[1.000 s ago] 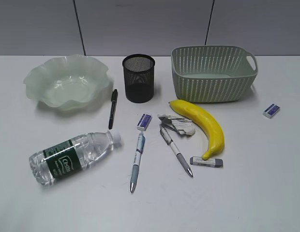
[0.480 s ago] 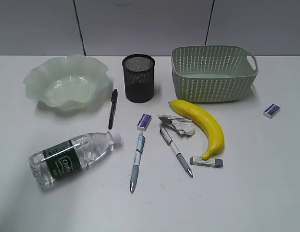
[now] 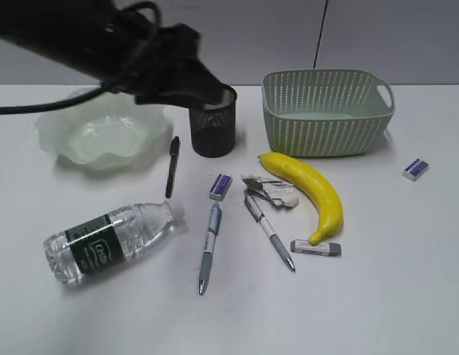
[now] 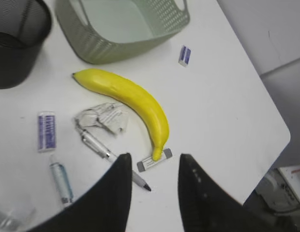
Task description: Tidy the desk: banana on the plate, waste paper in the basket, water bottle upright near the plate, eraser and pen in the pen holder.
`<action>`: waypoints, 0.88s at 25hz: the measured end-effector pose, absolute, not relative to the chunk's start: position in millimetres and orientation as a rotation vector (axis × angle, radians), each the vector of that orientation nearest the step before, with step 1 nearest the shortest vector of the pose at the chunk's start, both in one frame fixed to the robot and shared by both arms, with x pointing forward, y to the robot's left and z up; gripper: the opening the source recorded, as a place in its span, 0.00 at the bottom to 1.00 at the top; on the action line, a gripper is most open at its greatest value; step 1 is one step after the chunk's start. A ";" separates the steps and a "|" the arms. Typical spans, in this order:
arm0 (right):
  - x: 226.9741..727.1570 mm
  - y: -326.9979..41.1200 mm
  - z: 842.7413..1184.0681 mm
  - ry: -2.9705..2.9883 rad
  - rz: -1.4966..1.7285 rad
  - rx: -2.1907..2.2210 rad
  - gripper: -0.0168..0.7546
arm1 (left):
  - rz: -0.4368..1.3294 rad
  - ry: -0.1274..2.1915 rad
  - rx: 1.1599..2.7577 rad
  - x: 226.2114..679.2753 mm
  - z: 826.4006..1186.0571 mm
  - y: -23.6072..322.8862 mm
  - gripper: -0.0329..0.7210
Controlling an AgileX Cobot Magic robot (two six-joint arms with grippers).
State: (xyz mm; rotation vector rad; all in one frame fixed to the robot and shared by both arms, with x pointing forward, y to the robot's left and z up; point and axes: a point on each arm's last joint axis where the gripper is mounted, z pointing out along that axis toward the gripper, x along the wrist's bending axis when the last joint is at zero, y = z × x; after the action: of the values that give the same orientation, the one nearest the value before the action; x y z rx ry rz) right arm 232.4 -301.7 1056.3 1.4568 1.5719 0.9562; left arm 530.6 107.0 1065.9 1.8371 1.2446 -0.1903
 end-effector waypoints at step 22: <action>232.4 -301.7 1056.3 1.572 0.956 1.457 0.51 | -0.207 1.343 2.360 562.8 940.1 -103.2 0.62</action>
State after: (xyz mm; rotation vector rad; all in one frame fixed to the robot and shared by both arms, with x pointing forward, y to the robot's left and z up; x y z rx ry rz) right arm 232.4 -301.7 1056.3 1.4568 1.5719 0.9562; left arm 562.8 -103.2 940.1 2.3596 1.3431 -0.2069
